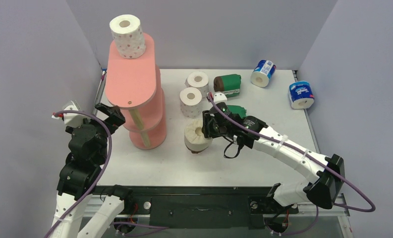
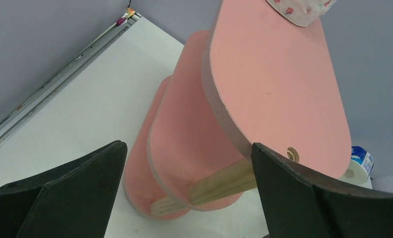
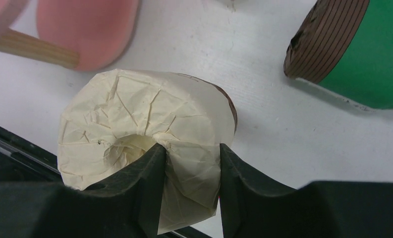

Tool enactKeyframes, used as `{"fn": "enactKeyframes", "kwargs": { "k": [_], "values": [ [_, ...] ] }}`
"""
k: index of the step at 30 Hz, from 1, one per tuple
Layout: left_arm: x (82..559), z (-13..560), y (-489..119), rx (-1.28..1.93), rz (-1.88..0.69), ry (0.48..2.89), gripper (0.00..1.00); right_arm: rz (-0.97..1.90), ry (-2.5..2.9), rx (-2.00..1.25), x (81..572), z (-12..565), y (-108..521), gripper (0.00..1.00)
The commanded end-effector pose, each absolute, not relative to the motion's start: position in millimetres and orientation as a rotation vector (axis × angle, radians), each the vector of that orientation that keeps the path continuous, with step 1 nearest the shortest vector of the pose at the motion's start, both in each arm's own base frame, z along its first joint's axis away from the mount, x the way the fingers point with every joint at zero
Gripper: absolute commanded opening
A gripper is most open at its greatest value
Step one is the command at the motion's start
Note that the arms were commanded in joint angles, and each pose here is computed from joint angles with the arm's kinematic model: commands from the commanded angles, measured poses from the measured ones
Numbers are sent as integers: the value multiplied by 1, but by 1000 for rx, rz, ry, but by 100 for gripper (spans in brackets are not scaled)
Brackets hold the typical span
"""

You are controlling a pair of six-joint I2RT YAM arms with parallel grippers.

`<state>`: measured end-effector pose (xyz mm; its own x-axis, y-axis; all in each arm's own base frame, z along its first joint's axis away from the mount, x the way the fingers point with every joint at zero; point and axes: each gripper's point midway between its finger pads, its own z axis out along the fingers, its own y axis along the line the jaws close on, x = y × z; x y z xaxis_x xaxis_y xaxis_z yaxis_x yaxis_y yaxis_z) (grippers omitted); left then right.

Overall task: Place and organize the paper towels onto the shelf
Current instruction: Pick up the paper towel from the center of the board, then place the paper towel on the shelf.

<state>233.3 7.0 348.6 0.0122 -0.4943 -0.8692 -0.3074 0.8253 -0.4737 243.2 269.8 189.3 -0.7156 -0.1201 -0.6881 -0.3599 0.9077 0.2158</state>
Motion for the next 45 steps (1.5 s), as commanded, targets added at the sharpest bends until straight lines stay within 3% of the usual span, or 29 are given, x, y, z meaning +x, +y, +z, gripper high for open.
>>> {"fn": "enactKeyframes", "kwargs": {
  "k": [1, 14, 45],
  "values": [
    [234, 358, 10, -684, -188, 1517, 96, 477, 2178, -246, 269, 265, 270, 29],
    [233, 361, 9, -724, -232, 1486, 96, 590, 2067, -191, 321, 346, 318, 30],
    [233, 360, 4, -740, -287, 1474, 96, 786, 2080, -259, 334, 353, 415, 30]
  ]
}}
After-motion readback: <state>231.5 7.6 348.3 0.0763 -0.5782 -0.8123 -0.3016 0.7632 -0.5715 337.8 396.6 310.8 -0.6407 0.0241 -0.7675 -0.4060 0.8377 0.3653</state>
